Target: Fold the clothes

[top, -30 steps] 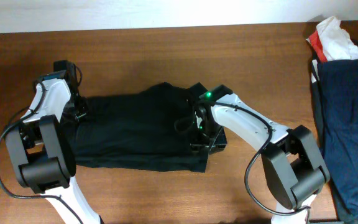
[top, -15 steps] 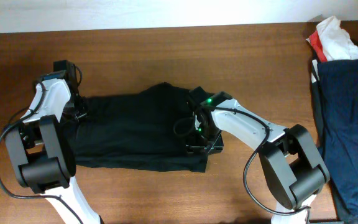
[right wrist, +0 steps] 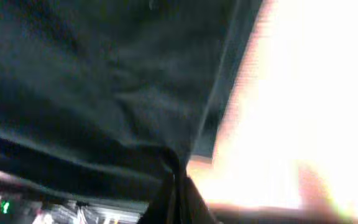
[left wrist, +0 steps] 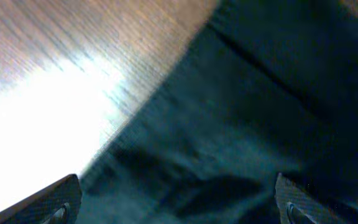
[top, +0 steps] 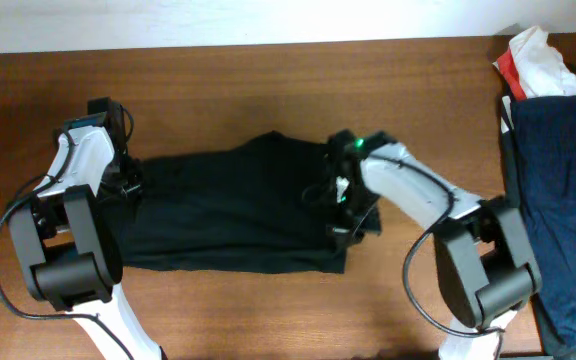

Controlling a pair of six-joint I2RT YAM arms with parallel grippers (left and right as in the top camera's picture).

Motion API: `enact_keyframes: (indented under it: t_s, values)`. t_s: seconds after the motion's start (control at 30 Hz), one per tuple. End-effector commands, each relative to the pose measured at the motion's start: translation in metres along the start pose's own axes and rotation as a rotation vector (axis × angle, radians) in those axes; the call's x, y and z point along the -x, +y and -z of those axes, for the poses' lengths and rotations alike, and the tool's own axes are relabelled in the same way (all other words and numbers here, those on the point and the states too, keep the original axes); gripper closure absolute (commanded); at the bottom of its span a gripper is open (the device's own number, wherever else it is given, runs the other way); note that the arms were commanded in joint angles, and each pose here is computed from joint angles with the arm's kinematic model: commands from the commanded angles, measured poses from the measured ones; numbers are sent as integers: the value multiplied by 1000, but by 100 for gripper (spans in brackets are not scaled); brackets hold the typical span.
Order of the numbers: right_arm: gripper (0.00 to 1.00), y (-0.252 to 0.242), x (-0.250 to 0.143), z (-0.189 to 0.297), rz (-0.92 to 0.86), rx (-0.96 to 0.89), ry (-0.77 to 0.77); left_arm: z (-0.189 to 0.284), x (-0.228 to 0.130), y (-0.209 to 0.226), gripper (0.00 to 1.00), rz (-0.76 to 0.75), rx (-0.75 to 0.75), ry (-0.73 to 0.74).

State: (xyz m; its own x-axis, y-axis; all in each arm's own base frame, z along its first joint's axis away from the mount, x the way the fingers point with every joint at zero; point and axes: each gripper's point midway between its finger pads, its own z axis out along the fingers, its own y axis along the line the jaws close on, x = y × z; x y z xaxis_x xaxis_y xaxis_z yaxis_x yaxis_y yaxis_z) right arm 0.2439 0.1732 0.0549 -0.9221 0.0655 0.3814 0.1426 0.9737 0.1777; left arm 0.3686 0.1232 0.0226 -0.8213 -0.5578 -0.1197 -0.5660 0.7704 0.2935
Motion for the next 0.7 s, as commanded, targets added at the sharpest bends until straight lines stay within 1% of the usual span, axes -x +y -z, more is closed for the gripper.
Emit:
enact_keyframes:
  t_s: [0.0, 0.07, 0.17, 0.2, 0.23, 0.37, 0.4, 0.43, 0.5, 0.57, 0.6, 0.63, 0.67]
  values:
    - [96, -6, -10, 52, 75, -75, -48, 7, 7, 2, 1, 16, -4, -25]
    - [96, -13, -20, 57, 61, -112, -12, 7, 7, 2, 1, 16, -3, -24]
    - [96, -34, -34, 54, 21, -214, 39, 7, 5, 3, 2, 12, 1, -15]
    - [96, -45, -30, 52, -21, -267, 18, 7, 4, 3, 1, 10, 4, -10]
    - [96, -48, -26, 47, -26, -282, 2, 8, 2, 5, 1, 9, 6, -6]
    - [96, -63, -21, 10, -82, -292, 5, 28, 7, 10, 1, 17, -5, -27]
    - [85, -67, -21, 4, -86, -295, 12, 35, 9, 11, 1, 21, -11, -40]
    - [33, -72, -23, 4, -99, -301, 23, 53, 10, 17, 1, 23, -20, -57]
    - [32, -76, -23, 7, -117, -299, 31, 63, 5, 16, 1, -27, -55, -44]
    - [35, -81, -19, 19, -148, -294, 23, 72, -10, 6, 1, -80, -140, 10]
    - [35, -83, -15, 29, -162, -292, 8, 77, -18, 1, 2, -99, -186, 37]
    - [34, -82, -11, 38, -172, -276, -10, 80, -23, -6, 6, -141, -234, 52]
    - [38, -79, -3, 51, -177, -251, -43, 86, -29, -19, 32, -217, -324, 66]
